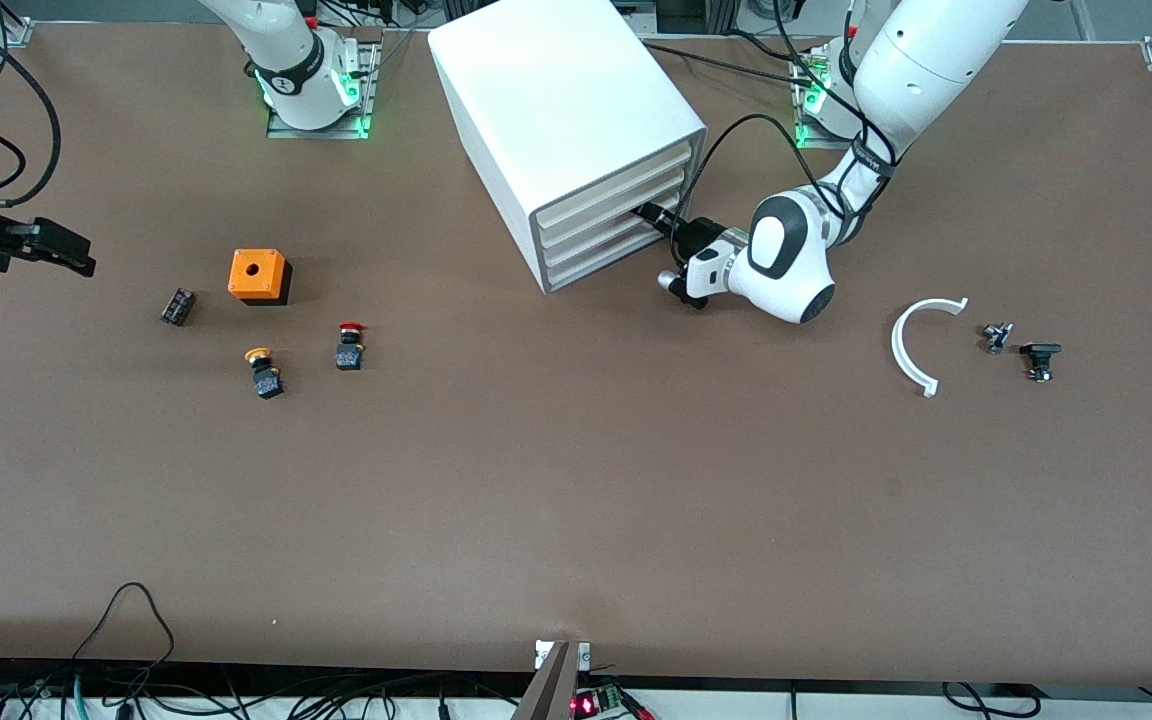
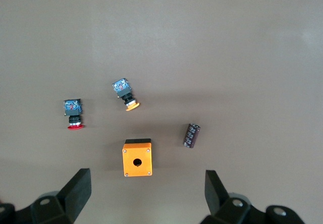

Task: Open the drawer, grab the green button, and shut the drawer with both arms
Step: 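Pull the lowest drawer open with the left gripper while the right gripper rises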

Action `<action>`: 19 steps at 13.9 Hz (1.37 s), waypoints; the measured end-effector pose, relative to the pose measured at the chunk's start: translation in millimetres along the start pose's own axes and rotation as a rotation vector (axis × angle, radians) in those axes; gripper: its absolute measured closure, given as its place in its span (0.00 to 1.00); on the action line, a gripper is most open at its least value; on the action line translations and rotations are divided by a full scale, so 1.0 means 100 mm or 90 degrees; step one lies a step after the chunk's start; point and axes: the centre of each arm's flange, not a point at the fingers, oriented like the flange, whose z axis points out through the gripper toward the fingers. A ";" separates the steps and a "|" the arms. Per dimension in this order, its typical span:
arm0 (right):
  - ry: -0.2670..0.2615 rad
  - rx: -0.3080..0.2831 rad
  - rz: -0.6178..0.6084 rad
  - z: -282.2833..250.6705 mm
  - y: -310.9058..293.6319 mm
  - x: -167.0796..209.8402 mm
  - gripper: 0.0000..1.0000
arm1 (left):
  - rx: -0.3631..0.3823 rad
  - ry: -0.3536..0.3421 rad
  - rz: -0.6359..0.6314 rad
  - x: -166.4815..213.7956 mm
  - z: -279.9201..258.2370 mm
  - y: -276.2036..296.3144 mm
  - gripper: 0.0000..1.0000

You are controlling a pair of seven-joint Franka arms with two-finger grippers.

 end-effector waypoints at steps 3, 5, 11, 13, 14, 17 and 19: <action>-0.006 0.000 -0.002 0.03 -0.01 0.01 0.00 | -0.016 0.011 -0.002 0.01 -0.02 0.02 0.81; -0.014 0.003 -0.008 0.11 -0.07 0.05 0.00 | -0.003 0.052 0.009 0.07 -0.24 -0.02 0.84; -0.035 0.016 -0.046 0.48 -0.49 0.27 0.00 | 0.055 0.226 0.034 0.25 -1.32 -0.12 0.77; -0.036 0.013 -0.072 0.57 -0.75 0.35 0.00 | 0.079 0.285 0.019 0.31 -1.59 -0.14 0.58; -0.038 0.013 -0.090 0.59 -0.92 0.36 0.00 | 0.083 0.307 0.019 0.32 -1.73 -0.12 0.49; -0.035 0.006 -0.167 0.62 -1.68 0.30 0.00 | 0.131 0.358 0.053 0.19 -2.32 0.06 0.20; -0.026 0.002 -0.207 0.65 -2.11 0.24 0.00 | 0.231 0.373 0.087 -0.05 -2.83 0.24 0.02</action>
